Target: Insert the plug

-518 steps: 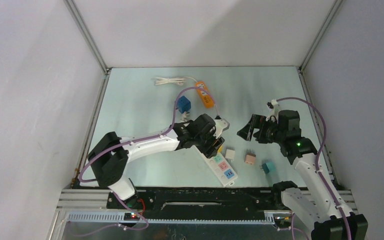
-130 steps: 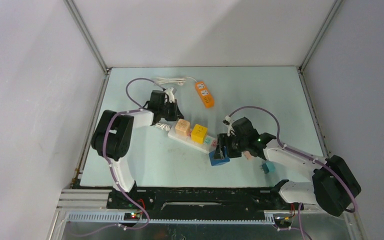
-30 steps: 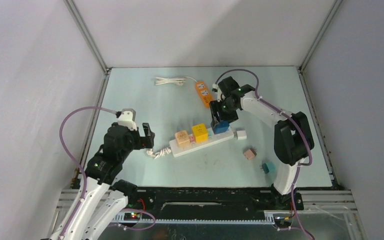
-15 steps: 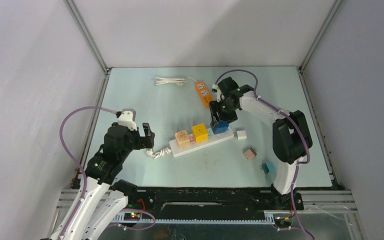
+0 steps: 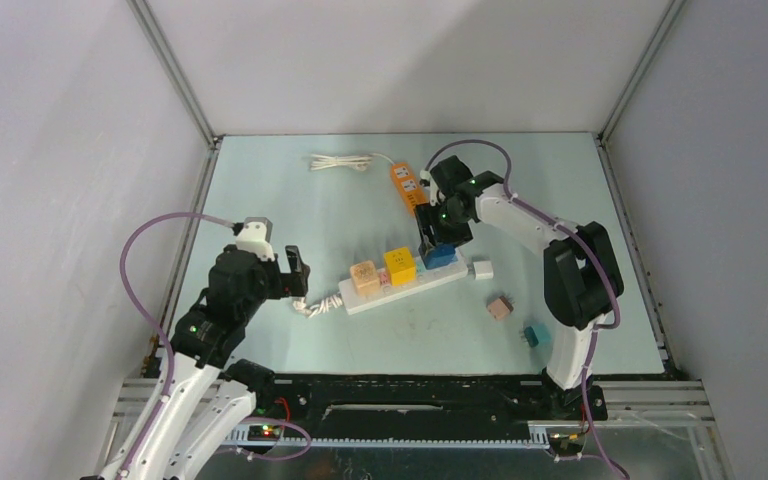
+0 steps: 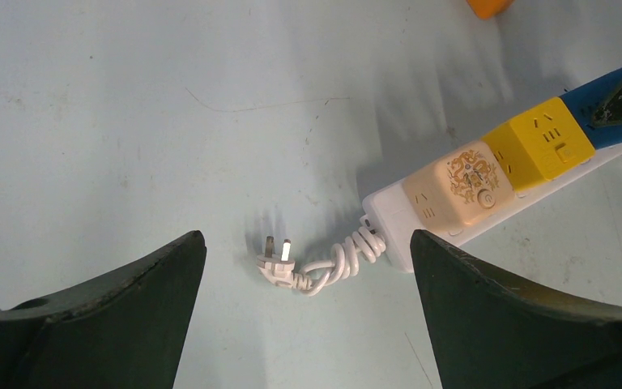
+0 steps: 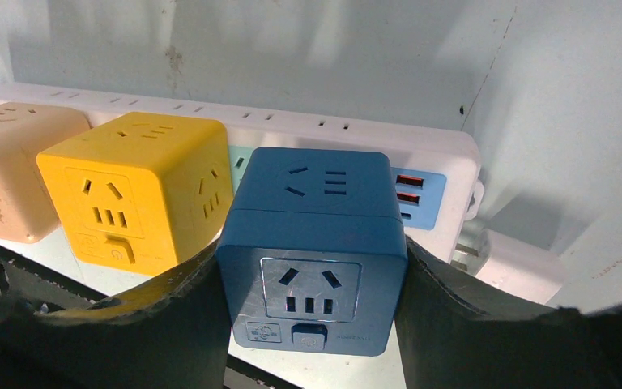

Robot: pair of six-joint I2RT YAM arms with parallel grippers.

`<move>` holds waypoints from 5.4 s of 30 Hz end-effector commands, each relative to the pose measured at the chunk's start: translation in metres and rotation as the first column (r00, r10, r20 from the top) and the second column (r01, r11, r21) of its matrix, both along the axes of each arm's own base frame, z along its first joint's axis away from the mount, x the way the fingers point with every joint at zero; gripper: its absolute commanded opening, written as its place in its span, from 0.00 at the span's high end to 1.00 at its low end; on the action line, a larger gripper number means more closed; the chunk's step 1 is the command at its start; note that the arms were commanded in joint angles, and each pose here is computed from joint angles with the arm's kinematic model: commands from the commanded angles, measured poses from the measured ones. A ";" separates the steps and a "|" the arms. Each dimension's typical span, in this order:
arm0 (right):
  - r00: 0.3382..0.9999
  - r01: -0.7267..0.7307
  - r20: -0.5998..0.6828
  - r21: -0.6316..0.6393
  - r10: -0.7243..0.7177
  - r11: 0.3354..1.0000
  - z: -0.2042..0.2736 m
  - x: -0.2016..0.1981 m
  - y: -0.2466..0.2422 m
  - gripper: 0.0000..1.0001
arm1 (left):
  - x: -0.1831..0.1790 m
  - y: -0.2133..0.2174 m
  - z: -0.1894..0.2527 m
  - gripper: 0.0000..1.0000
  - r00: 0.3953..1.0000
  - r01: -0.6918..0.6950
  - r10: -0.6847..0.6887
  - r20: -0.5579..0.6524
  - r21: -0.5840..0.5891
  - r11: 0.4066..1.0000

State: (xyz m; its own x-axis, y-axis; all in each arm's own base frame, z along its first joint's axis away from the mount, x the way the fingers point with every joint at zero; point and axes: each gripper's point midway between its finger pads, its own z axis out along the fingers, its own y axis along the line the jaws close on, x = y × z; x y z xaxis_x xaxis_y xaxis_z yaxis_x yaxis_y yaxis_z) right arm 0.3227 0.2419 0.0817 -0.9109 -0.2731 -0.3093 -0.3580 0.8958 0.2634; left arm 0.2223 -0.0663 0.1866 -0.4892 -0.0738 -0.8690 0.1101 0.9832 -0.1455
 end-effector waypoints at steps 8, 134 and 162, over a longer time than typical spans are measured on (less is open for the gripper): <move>1.000 -0.010 -0.016 -0.076 0.009 0.997 -0.008 -0.013 -0.009 1.00 | 0.001 0.001 -0.005 0.00 1.000 -0.010 0.010 -0.011 -0.005 1.000; 0.912 0.406 0.033 0.058 -0.408 0.912 -0.031 -0.006 -0.108 0.27 | 0.002 -0.003 -0.009 0.00 1.000 0.009 -0.009 -0.027 -0.006 1.000; 0.917 0.377 0.207 -0.159 -0.342 0.913 -0.016 0.000 -0.123 0.86 | 0.002 -0.004 -0.006 0.00 1.000 0.014 -0.015 -0.018 -0.009 1.000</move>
State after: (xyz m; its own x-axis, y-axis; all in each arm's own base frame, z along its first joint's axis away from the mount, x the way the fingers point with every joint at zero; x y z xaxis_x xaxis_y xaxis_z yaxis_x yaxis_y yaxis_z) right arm 0.3141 0.1212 0.0271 -0.9411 0.0268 -0.3370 0.0011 0.9971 0.0764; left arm 0.2231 -0.0700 0.1810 -0.5139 -0.0657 -0.8554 0.1220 0.9813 -0.1487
